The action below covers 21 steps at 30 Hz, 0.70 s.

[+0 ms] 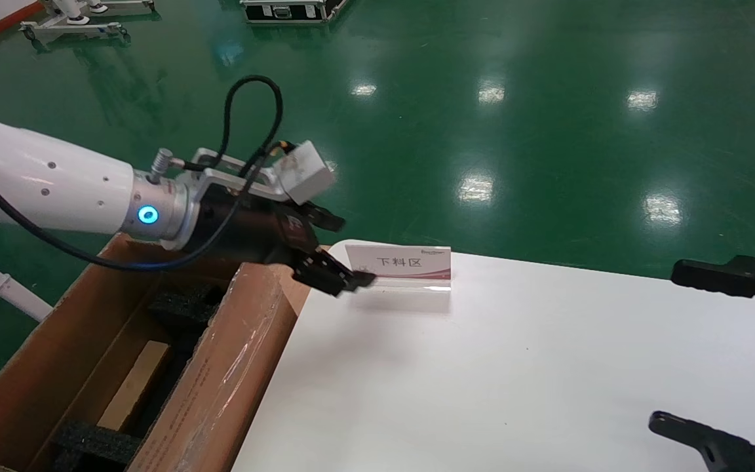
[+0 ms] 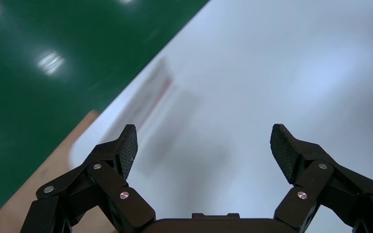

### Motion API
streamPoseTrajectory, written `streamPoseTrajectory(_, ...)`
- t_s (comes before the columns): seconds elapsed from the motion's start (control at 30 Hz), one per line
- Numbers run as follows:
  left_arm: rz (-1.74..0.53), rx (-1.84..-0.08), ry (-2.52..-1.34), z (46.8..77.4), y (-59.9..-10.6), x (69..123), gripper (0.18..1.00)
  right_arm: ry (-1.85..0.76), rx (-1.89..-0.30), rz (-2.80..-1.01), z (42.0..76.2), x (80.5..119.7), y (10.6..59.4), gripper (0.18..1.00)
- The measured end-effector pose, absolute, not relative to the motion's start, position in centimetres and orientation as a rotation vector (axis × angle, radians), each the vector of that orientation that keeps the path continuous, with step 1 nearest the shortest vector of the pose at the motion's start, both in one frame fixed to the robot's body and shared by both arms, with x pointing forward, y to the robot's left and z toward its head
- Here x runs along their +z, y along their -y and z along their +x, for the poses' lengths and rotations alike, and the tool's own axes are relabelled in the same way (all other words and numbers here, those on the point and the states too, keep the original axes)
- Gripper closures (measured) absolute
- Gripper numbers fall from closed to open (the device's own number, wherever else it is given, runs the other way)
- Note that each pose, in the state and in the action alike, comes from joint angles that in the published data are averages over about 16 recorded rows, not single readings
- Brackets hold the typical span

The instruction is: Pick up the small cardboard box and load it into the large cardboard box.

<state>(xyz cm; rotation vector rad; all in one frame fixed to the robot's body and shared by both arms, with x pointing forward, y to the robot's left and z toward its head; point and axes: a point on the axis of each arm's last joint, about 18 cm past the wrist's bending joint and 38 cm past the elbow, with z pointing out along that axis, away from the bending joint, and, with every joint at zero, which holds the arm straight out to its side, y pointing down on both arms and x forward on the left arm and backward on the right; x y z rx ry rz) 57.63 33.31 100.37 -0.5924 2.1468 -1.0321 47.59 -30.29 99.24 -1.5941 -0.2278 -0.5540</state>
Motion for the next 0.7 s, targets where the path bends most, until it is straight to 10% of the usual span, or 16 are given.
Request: streamPoseTrajectory(0.7, -0.089, -1.523, -2.183, 52.5, -28.6, 99.2, 0.184, 0.229, -0.553, -1.595, 47.6, 99.2, 30.3, 0.178)
